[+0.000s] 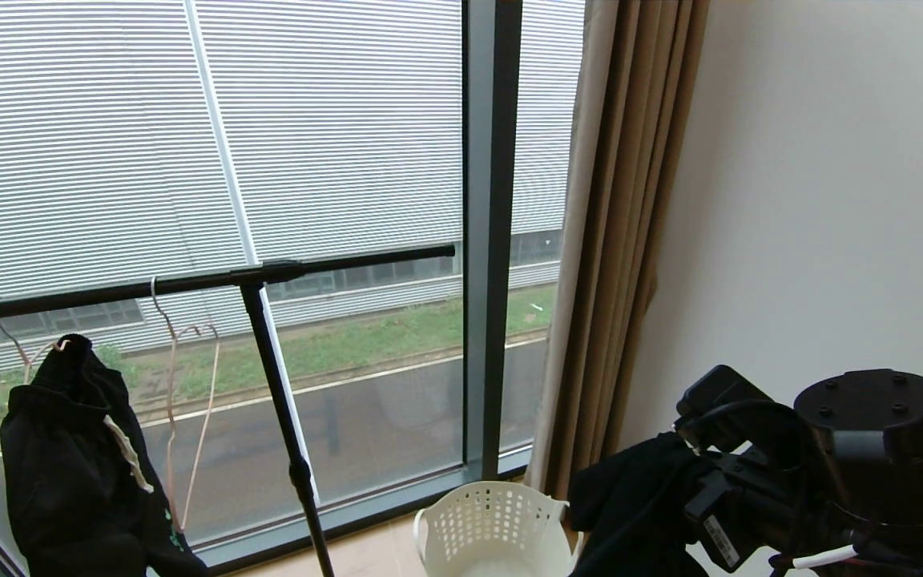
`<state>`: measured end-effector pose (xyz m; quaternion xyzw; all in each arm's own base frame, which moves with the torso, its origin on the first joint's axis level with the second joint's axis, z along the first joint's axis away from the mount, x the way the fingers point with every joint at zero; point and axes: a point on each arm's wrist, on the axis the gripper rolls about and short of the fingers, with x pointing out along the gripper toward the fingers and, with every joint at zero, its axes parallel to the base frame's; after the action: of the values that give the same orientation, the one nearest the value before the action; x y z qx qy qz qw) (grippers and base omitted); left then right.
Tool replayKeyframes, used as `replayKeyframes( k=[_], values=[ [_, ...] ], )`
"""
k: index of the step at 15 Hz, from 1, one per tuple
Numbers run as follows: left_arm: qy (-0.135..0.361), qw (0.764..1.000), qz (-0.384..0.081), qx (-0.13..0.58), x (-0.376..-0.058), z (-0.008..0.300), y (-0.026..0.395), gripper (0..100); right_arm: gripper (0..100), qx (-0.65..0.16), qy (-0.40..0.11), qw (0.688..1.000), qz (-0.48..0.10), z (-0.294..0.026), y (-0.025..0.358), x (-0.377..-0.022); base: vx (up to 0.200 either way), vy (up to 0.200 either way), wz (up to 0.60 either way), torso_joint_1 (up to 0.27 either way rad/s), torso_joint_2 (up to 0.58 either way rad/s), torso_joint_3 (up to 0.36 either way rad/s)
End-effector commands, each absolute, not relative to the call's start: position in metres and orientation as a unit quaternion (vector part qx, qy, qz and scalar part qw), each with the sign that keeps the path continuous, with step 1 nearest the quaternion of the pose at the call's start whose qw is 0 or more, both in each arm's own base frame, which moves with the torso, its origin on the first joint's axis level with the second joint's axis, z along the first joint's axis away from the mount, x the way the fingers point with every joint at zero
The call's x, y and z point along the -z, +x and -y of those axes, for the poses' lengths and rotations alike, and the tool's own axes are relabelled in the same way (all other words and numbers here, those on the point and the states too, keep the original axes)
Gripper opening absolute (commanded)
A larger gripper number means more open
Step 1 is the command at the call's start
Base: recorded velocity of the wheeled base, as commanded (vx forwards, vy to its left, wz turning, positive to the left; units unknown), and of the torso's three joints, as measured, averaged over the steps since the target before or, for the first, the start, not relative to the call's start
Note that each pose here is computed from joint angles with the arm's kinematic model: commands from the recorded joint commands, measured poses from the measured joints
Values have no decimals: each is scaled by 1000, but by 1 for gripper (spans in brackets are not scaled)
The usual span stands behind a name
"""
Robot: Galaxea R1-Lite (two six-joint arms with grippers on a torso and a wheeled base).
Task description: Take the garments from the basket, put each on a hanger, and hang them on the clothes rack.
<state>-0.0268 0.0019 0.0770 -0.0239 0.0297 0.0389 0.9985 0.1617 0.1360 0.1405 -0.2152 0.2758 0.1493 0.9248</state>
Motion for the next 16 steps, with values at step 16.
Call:
replayKeyframes(
  k=[16],
  values=[
    [-25, 998, -30, -41, -77, -2, -27, 100, 0, -152, -226, 922, -276, -135, 160, -138, 0, 0, 0, 156, -326, -325]
  ],
)
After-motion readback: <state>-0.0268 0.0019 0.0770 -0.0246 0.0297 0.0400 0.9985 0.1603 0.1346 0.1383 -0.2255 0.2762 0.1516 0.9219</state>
